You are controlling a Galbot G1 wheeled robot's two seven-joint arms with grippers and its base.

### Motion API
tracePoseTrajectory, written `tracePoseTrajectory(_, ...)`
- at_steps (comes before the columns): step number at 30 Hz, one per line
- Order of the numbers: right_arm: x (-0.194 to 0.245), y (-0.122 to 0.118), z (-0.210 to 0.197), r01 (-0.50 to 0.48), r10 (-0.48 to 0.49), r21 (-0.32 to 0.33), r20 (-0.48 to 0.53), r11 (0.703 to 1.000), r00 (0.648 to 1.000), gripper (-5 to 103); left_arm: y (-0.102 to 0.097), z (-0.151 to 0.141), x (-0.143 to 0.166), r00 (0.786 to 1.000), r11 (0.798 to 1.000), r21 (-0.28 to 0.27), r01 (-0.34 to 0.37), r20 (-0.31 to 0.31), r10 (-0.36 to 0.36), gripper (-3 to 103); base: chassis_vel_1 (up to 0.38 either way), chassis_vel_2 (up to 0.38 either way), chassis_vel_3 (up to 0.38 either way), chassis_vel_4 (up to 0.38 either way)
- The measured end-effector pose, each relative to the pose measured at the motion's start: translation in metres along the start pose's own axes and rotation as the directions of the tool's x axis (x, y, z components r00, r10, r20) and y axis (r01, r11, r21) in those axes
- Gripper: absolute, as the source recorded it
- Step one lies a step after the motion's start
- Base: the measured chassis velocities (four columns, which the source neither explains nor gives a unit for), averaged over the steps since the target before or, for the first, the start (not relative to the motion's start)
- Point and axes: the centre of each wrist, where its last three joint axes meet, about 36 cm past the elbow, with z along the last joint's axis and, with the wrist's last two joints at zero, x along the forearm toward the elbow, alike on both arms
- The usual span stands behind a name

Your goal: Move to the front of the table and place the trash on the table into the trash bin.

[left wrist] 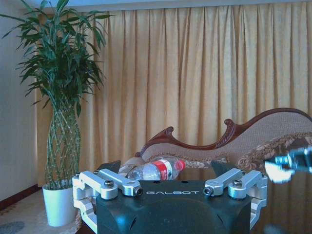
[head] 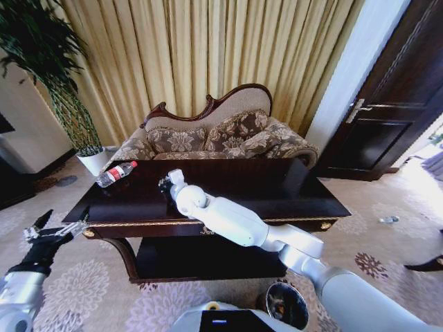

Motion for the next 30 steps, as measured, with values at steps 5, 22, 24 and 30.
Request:
tracePoseTrajectory(5, 0.01, -0.053, -0.027, -0.095, 0.096, -0.018, 0.068, 0.995, 0.993, 0, 0.004, -0.001, -0.007, 1.0, 1.0, 0.015, -0.013, 0.001, 0.013, 100, 0.0, 0.0, 0.0, 0.0)
tracePoseTrajectory(22, 0.115, -0.24, -0.016, -0.438, 0.439, -0.034, 0.096, 0.898, 0.893, 0, -0.004, 0.0, -0.025, 0.996, 0.995, 0.06, -0.083, 0.016, 0.082, 100, 0.0, 0.0, 0.0, 0.0)
tracePoseTrajectory(24, 0.126, -0.253, -0.008, -0.467, 0.467, -0.023, 0.094, 0.884, 0.879, 0, -0.005, 0.001, -0.026, 0.996, 0.994, 0.062, -0.087, 0.017, 0.086, 100, 0.0, 0.0, 0.0, 0.0)
tracePoseTrajectory(30, 0.193, -0.306, 0.04, -0.585, 0.581, 0.012, 0.111, 0.811, 0.806, 0, -0.012, 0.008, -0.027, 0.991, 0.987, 0.095, -0.129, 0.043, 0.126, 100, 0.0, 0.0, 0.0, 0.0)
